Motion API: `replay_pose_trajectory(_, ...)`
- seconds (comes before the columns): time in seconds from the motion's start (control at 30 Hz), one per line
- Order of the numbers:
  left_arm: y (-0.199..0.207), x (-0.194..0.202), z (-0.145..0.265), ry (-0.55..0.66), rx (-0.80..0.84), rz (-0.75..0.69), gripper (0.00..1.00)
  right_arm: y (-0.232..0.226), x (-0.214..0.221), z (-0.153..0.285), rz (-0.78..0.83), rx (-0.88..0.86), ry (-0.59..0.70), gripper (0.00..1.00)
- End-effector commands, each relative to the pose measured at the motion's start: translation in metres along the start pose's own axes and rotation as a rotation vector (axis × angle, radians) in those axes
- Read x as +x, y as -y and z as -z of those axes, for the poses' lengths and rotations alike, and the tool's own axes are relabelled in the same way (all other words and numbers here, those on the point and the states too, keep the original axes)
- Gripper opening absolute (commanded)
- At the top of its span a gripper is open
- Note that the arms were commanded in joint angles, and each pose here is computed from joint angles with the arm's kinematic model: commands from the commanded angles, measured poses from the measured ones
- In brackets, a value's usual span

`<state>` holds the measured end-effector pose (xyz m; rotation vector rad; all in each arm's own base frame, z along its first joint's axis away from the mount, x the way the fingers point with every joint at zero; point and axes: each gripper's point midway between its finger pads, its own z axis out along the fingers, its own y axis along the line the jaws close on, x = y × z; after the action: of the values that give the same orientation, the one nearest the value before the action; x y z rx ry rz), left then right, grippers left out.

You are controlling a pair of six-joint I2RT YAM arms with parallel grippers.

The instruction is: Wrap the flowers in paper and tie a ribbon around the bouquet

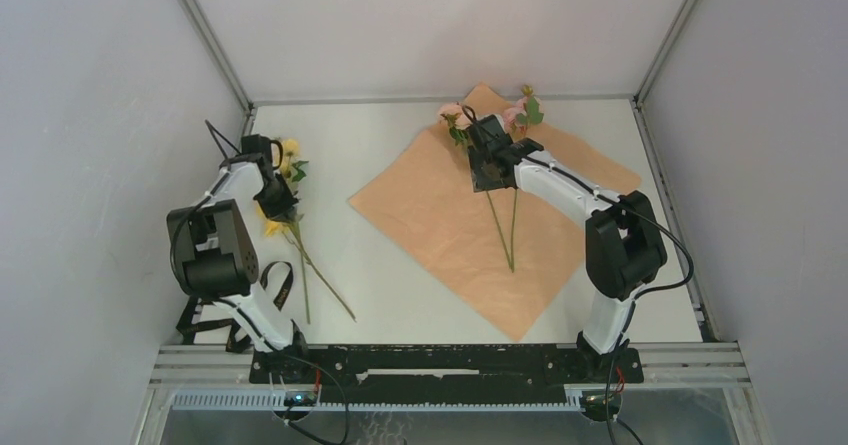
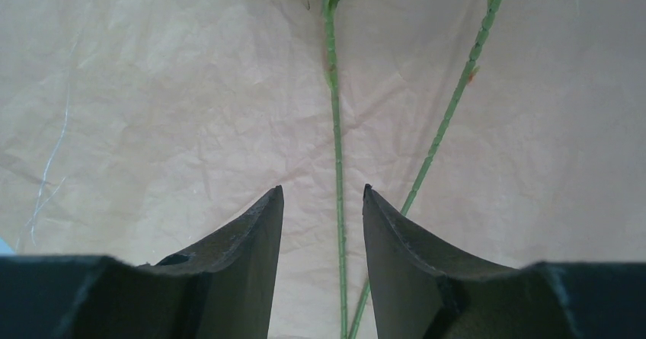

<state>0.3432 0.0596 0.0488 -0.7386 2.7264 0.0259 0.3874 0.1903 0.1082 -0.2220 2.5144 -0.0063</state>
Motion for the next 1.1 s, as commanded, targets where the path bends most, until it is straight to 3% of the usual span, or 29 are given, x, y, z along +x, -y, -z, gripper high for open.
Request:
replay_pose_trajectory(0.0,-0.002,-0.008,0.021,0.088,0.028,0.009,0.08,-0.001,-0.017,0.018,0.006,-0.013,0.071,0.51)
replay_pose_trajectory(0.1,0.004,-0.008,0.035,0.138,0.077,0.014,0.01,-0.002,-0.017,0.021,0.01,-0.018,0.07,0.51)
replay_pose_trajectory(0.2,0.008,-0.024,0.068,0.236,0.111,0.01,0.0,-0.009,-0.018,0.028,0.026,-0.052,0.078,0.51)
replay_pose_trajectory(0.33,0.019,-0.055,0.133,0.381,0.182,-0.029,0.0,-0.05,-0.025,0.054,0.111,-0.24,0.127,0.52)
replay_pose_trajectory(0.47,0.041,-0.074,0.21,0.52,0.329,-0.07,0.0,-0.113,-0.03,0.102,0.278,-0.465,0.248,0.65)
replay_pose_trajectory(0.6,0.085,-0.07,0.28,0.66,0.582,-0.11,0.0,-0.18,-0.038,0.17,0.363,-0.766,0.399,0.78)
replay_pose_trajectory(0.67,0.112,-0.056,0.299,0.678,0.654,-0.195,0.0,-0.2,-0.049,0.197,0.329,-0.862,0.476,0.81)
replay_pose_trajectory(0.8,0.153,-0.028,0.313,0.598,0.761,-0.28,0.0,-0.234,-0.068,0.23,0.245,-1.022,0.574,0.9)
replay_pose_trajectory(0.93,0.18,-0.014,0.325,0.575,0.822,-0.331,0.0,-0.258,-0.076,0.222,0.196,-1.013,0.6,0.93)
replay_pose_trajectory(1.07,0.199,-0.001,0.335,0.544,0.881,-0.364,0.0,-0.27,-0.079,0.199,0.126,-0.994,0.539,0.93)
